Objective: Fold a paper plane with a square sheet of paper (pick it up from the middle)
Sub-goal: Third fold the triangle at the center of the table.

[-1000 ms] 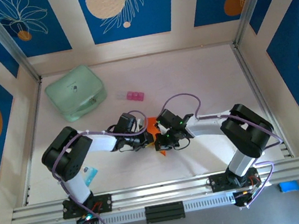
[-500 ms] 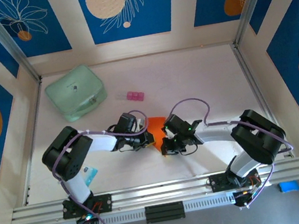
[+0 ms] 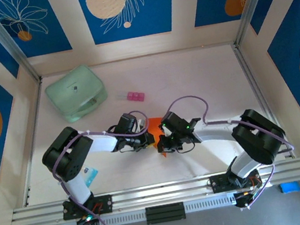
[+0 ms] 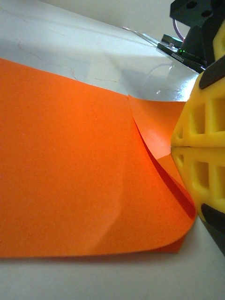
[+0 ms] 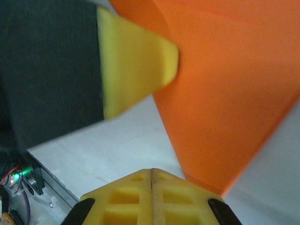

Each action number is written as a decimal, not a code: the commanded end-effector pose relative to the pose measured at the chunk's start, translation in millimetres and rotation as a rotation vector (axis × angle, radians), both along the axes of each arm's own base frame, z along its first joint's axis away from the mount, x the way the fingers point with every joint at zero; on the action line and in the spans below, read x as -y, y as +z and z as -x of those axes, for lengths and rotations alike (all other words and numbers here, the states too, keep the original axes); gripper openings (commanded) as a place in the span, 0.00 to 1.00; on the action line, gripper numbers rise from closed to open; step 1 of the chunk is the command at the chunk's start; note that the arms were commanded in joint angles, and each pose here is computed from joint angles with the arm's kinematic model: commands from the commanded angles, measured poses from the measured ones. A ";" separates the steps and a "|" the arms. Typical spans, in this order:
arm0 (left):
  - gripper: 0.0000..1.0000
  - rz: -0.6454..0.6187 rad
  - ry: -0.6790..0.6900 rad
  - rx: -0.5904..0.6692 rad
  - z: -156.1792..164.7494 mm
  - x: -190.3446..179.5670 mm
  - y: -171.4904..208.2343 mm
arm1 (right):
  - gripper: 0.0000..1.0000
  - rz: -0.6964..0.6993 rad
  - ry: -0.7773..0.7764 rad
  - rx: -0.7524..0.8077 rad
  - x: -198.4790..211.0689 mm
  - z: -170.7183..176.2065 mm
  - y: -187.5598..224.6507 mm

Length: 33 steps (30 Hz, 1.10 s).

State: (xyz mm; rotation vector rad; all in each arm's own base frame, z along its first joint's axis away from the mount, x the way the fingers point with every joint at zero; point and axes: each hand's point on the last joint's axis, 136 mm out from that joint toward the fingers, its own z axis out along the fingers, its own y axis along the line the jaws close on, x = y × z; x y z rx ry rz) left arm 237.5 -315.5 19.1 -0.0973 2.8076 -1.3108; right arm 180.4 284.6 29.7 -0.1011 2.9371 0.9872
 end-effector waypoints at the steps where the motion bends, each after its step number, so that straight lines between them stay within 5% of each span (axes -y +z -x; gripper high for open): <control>1: 0.02 -0.078 0.012 -0.054 7.9 -14.5 -25.7 | 0.05 0.012 -0.004 -0.070 1.8 5.8 -15.3; 18: 0.01 -0.078 0.030 -0.065 10.7 -18.7 -28.7 | 0.06 -0.003 0.033 -0.140 32.7 75.1 -42.1; 33: 0.01 -0.078 0.030 -0.060 7.3 -17.7 -25.3 | 0.06 -0.177 -0.030 -0.044 -0.6 -2.0 18.1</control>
